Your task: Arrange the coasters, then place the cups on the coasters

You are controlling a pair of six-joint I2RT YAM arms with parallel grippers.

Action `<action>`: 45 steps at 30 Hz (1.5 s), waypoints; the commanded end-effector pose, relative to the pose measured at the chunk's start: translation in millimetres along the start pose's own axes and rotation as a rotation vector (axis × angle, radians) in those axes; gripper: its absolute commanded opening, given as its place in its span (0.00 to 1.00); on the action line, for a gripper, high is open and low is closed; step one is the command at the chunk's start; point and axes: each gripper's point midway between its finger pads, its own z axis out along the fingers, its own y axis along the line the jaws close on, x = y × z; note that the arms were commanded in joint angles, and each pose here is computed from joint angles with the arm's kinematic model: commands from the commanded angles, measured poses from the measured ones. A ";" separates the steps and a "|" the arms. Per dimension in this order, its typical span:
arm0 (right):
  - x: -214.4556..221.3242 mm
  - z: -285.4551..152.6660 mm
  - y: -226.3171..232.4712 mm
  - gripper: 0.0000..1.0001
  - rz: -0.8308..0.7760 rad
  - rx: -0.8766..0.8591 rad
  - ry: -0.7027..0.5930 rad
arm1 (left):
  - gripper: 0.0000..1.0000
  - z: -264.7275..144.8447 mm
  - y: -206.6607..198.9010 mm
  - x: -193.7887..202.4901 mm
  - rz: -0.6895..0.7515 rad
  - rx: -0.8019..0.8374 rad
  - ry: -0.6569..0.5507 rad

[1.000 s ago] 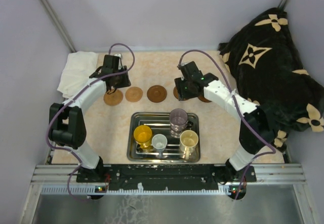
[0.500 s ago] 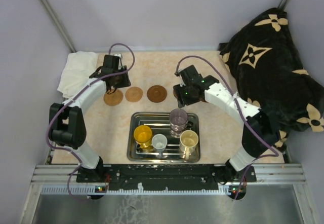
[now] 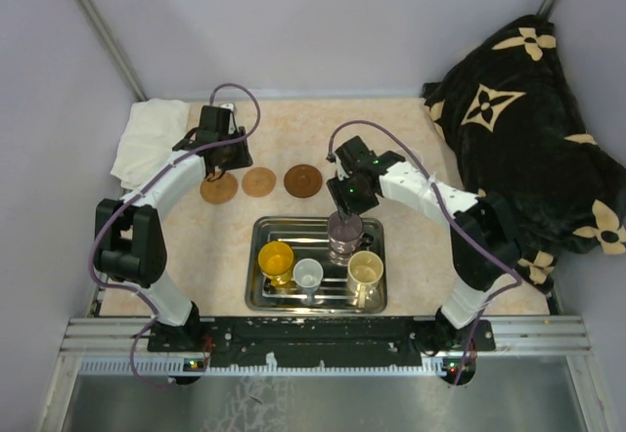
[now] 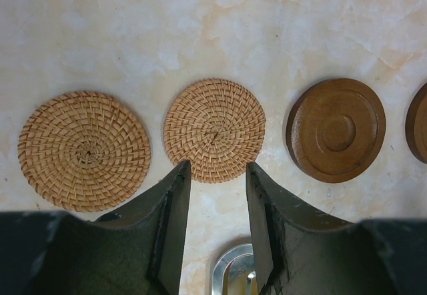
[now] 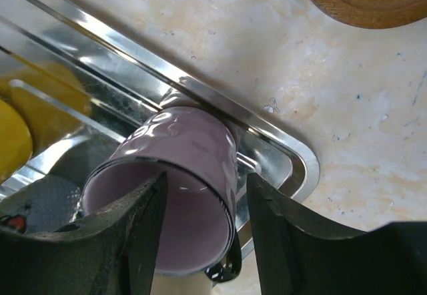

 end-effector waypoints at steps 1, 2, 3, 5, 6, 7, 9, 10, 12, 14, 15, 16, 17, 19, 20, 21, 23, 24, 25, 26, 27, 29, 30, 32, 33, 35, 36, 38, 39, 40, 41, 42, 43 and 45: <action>-0.7 19.8 1.0 0.51 -0.029 -0.002 0.024 | 0.45 -6.5 -1.5 -10.8 0.010 0.001 -0.044; 0.4 22.8 1.4 0.51 -0.028 -0.005 0.030 | 0.46 -7.2 -1.5 -12.1 0.011 0.000 -0.047; 1.8 25.0 1.8 0.50 -0.029 -0.007 0.036 | 0.46 -7.5 -1.3 -12.4 0.011 -0.001 -0.048; 4.7 29.4 0.6 0.48 -0.026 -0.004 0.051 | 0.45 -7.4 -0.5 -12.7 0.013 -0.006 -0.049; 5.8 31.0 -0.1 0.45 -0.024 0.000 0.056 | 0.46 -7.5 -0.3 -13.4 0.014 -0.007 -0.051; 7.8 32.6 -0.7 0.42 -0.022 0.003 0.065 | 0.45 -7.6 -0.1 -13.8 0.015 -0.009 -0.052; 9.4 34.3 -2.3 0.32 -0.015 0.012 0.071 | 0.45 -6.8 0.1 -13.5 0.015 -0.010 -0.051; 9.6 34.4 -2.4 0.24 -0.009 0.015 0.072 | 0.45 -6.7 -0.1 -13.5 0.015 -0.009 -0.050; 8.2 34.3 -3.3 0.04 0.004 0.024 0.066 | 0.45 -6.4 -0.7 -14.0 0.014 -0.007 -0.050; 5.9 32.8 -3.6 0.00 0.015 0.030 0.057 | 0.45 -6.2 -0.7 -14.3 0.013 -0.007 -0.050; 4.0 31.7 -3.7 0.00 0.021 0.034 0.049 | 0.46 -6.0 -0.8 -14.1 0.013 -0.007 -0.049; 1.3 29.9 -4.5 0.00 0.029 0.041 0.037 | 0.45 -5.8 -1.0 -14.5 0.014 -0.006 -0.050; -2.0 27.2 -5.2 0.00 0.040 0.049 0.021 | 0.46 -5.5 -0.9 -13.7 0.013 -0.006 -0.048; -11.4 20.4 -7.1 0.00 0.062 0.072 -0.016 | 0.46 -5.2 -1.0 -13.7 0.013 -0.006 -0.047; -16.4 16.6 -9.0 0.00 0.074 0.089 -0.036 | 0.46 -4.9 -1.1 -13.9 0.013 -0.006 -0.047; -22.7 11.9 -10.1 0.00 0.082 0.107 -0.062 | 0.45 -4.9 -1.1 -14.1 0.014 -0.006 -0.047; -37.8 0.1 -13.1 0.00 0.104 0.146 -0.121 | 0.46 -4.7 -1.0 -13.9 0.014 -0.006 -0.047; -42.8 -4.7 -15.5 0.00 0.113 0.170 -0.143 | 0.46 -4.5 -1.4 -14.2 0.013 -0.005 -0.047; -51.5 -10.9 -17.7 0.00 0.129 0.196 -0.174 | 0.46 -4.7 -1.5 -14.9 0.013 -0.005 -0.048; -58.7 -16.0 -21.1 0.00 0.145 0.223 -0.201 | 0.46 -4.4 -1.3 -14.6 0.013 -0.005 -0.047; -65.6 -20.8 -24.3 0.00 0.166 0.248 -0.227 | 0.46 -4.5 -1.9 -15.1 0.013 -0.003 -0.048; -79.5 -27.6 -30.2 0.00 0.211 0.291 -0.285 | 0.46 -3.7 -1.9 -15.4 0.013 -0.004 -0.048; -87.3 -29.9 -33.7 0.00 0.231 0.313 -0.316 | 0.45 -3.2 -1.9 -15.3 0.013 -0.004 -0.048; -103.8 -34.7 -39.0 0.00 0.263 0.350 -0.366 | 0.46 -2.4 -3.0 -15.8 0.013 0.001 -0.048; -111.9 -37.0 -39.9 0.00 0.278 0.361 -0.386 | 0.45 -2.4 -3.1 -16.3 0.013 0.001 -0.048; -126.0 -39.9 -38.8 0.00 0.292 0.363 -0.418 | 0.46 -3.0 -3.1 -17.1 0.015 0.001 -0.050; -130.8 -40.6 -39.5 0.00 0.299 0.368 -0.429 | 0.45 -3.2 -2.5 -17.0 0.015 -0.002 -0.051; -136.6 -38.0 -44.0 0.00 0.307 0.398 -0.437 | 0.46 -3.6 -1.6 -18.4 0.018 -0.007 -0.055; -137.6 -33.0 -47.9 0.00 0.311 0.416 -0.433 | 0.45 -3.1 -1.1 -17.6 0.018 -0.010 -0.053; -139.0 -27.6 -51.6 0.00 0.313 0.423 -0.429 | 0.46 -2.9 -1.3 -17.9 0.019 -0.009 -0.053; -140.8 -22.9 -56.0 0.00 0.319 0.425 -0.425 | 0.46 -2.3 -1.5 -17.9 0.020 -0.008 -0.052; -144.0 -18.9 -60.3 0.00 0.328 0.422 -0.425 | 0.46 -1.5 -1.9 -17.8 0.022 -0.006 -0.050; -146.9 -15.0 -64.5 0.00 0.335 0.420 -0.424 | 0.46 -1.4 -2.5 -19.2 0.023 -0.005 -0.051; -153.7 -9.3 -73.9 0.00 0.349 0.419 -0.426 | 0.46 -0.4 -2.8 -20.5 0.024 -0.005 -0.052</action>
